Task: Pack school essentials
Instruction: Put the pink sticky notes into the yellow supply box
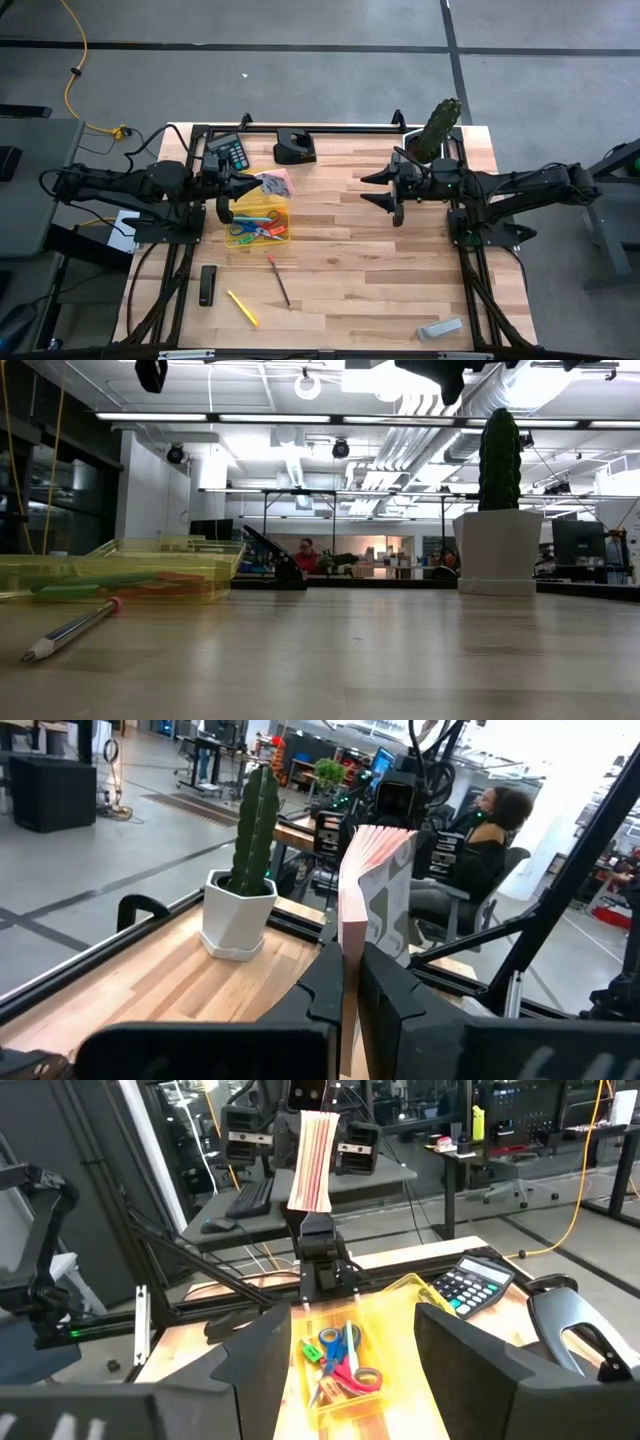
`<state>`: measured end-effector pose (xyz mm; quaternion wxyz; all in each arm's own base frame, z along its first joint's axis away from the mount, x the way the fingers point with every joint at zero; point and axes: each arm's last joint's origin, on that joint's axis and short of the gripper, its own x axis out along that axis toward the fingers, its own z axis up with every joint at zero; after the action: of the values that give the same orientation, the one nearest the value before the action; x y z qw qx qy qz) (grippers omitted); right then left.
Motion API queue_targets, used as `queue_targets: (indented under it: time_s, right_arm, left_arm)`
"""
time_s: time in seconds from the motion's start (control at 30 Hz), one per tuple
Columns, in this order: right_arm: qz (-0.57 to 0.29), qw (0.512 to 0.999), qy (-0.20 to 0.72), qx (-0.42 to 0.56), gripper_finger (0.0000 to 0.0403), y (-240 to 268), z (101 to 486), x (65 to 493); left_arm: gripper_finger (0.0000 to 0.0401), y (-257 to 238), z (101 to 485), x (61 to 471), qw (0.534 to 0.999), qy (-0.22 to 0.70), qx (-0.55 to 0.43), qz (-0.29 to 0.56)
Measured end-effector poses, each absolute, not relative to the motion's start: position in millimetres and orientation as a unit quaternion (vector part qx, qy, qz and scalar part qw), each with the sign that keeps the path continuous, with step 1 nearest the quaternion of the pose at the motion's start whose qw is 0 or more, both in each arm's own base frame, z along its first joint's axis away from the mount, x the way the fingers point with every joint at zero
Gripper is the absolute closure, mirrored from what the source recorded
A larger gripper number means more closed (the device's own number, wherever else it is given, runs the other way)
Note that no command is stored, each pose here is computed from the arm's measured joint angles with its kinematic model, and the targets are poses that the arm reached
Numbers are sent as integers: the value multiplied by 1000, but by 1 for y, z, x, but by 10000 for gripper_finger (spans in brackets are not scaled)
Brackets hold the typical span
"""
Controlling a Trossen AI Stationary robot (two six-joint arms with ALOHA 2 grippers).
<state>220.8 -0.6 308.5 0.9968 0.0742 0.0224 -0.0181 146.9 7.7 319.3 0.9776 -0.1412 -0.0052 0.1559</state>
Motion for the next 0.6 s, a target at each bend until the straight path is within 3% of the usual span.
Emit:
queue_targets:
  time_s: [0.3,0.6]
  right_arm:
    - [-18,997,22,74,197,-1,308,221]
    - [-27,996,22,78,197,-1,309,221]
  left_arm:
    - [401,8,318,147,975,-3,-151,163]
    - [401,19,295,154,935,146,-172,275]
